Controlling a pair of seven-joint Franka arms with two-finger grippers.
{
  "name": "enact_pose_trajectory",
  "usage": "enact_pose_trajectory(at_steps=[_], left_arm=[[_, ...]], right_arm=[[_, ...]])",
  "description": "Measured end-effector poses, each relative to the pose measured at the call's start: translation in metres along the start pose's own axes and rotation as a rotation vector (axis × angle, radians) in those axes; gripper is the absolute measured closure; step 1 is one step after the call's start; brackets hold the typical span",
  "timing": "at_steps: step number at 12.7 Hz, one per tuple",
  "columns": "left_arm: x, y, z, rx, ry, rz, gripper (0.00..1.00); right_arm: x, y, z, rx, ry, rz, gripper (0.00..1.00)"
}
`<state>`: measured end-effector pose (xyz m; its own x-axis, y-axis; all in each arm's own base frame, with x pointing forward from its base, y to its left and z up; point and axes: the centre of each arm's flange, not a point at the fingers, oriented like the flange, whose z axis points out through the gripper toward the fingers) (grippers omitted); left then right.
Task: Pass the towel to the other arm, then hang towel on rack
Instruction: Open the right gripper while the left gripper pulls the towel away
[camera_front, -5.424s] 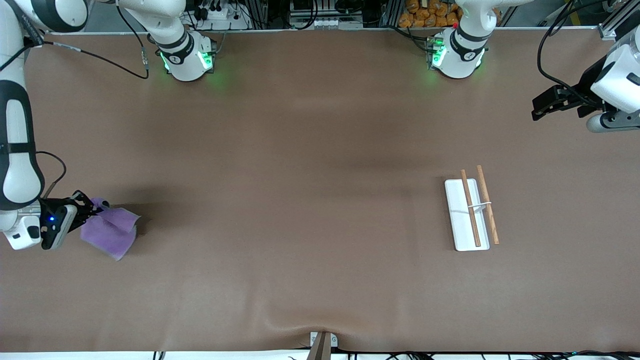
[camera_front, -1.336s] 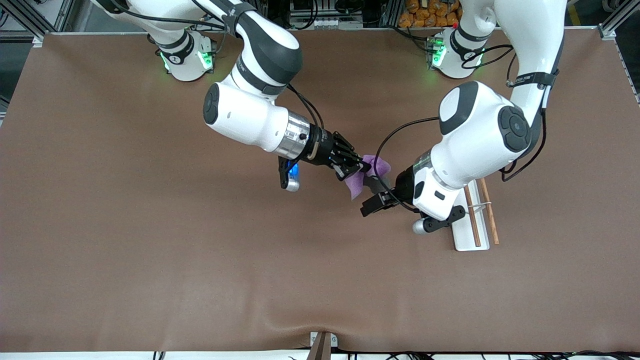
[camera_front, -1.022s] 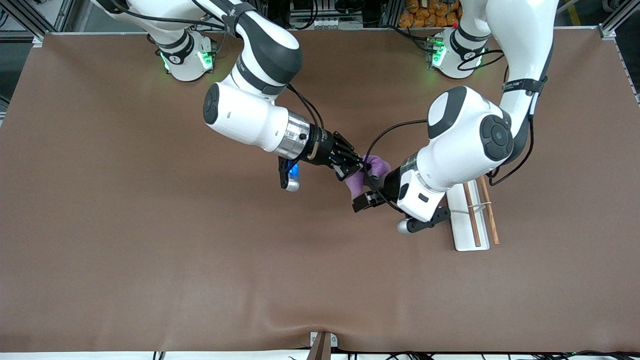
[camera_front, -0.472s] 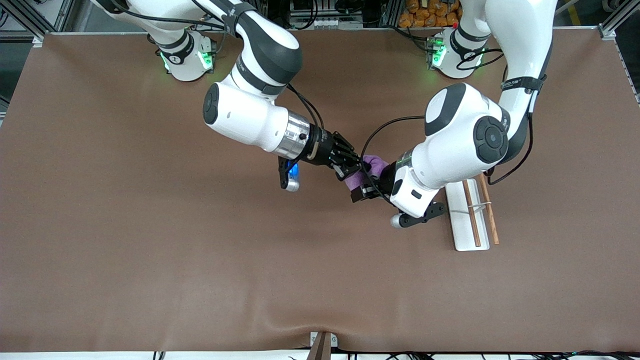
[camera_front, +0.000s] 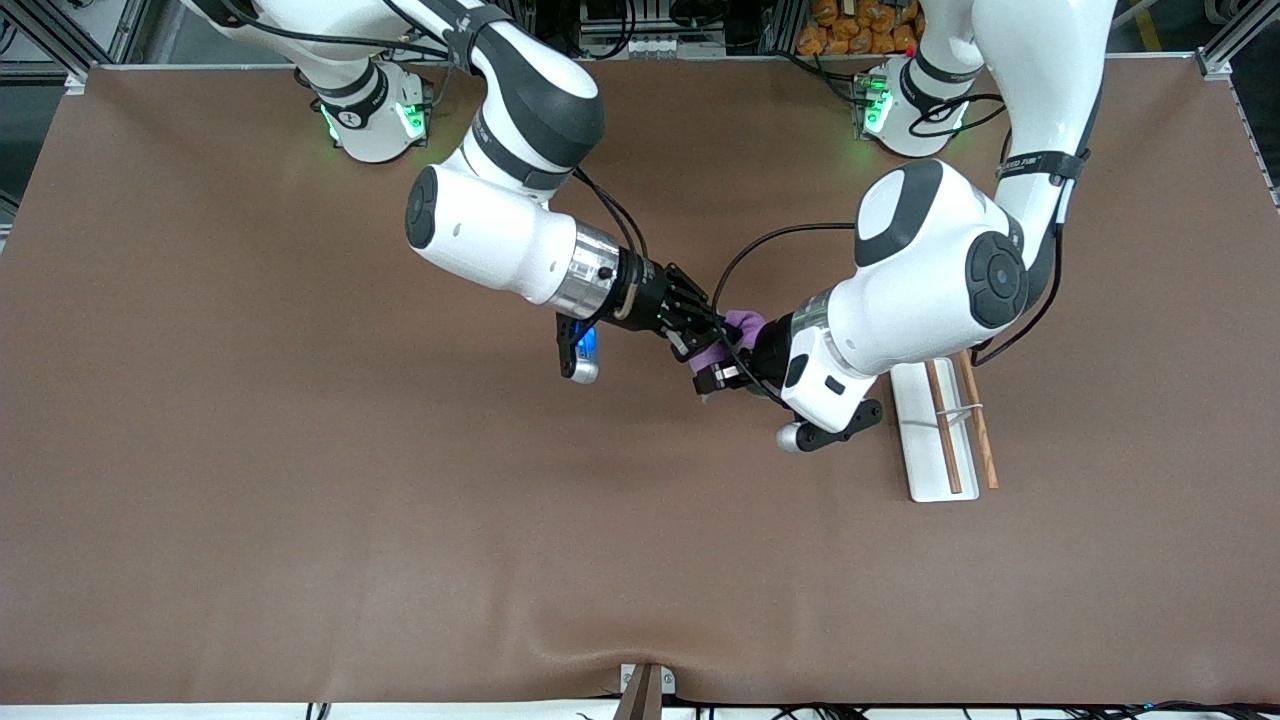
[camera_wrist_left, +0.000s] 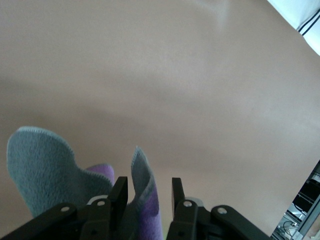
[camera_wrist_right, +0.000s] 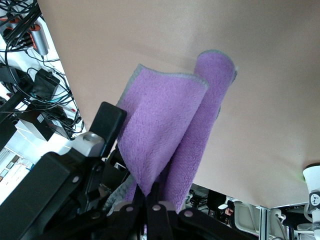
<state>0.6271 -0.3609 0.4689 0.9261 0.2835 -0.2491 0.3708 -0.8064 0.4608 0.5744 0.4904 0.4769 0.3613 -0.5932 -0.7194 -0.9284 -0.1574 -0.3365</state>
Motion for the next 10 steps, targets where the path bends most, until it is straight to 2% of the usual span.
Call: enact_pose_trajectory(at_steps=[3, 4, 5, 8, 9, 10], left_arm=[[-0.003, 0.002, -0.003, 0.003, -0.025, 0.001, 0.92], [-0.004, 0.002, -0.005, 0.005, -0.029, 0.001, 0.92], [-0.003, 0.001, -0.006, 0.008, -0.033, 0.001, 0.97], [-0.001, 0.000, -0.009, 0.008, -0.032, 0.007, 0.97], [0.002, -0.002, -0.012, 0.007, -0.029, 0.018, 0.97], [0.006, -0.005, -0.017, 0.005, -0.024, 0.021, 0.97]], right_arm=[[0.001, -0.001, -0.001, 0.001, 0.001, 0.000, 0.97], [0.001, -0.001, -0.001, 0.002, 0.001, 0.000, 0.97], [0.001, -0.001, -0.001, 0.002, 0.001, 0.000, 0.97], [0.001, -0.001, -0.001, 0.002, 0.002, 0.001, 0.97], [0.002, -0.001, -0.001, 0.002, 0.002, 0.002, 0.91], [0.002, -0.001, -0.001, 0.001, 0.003, 0.002, 0.80]])
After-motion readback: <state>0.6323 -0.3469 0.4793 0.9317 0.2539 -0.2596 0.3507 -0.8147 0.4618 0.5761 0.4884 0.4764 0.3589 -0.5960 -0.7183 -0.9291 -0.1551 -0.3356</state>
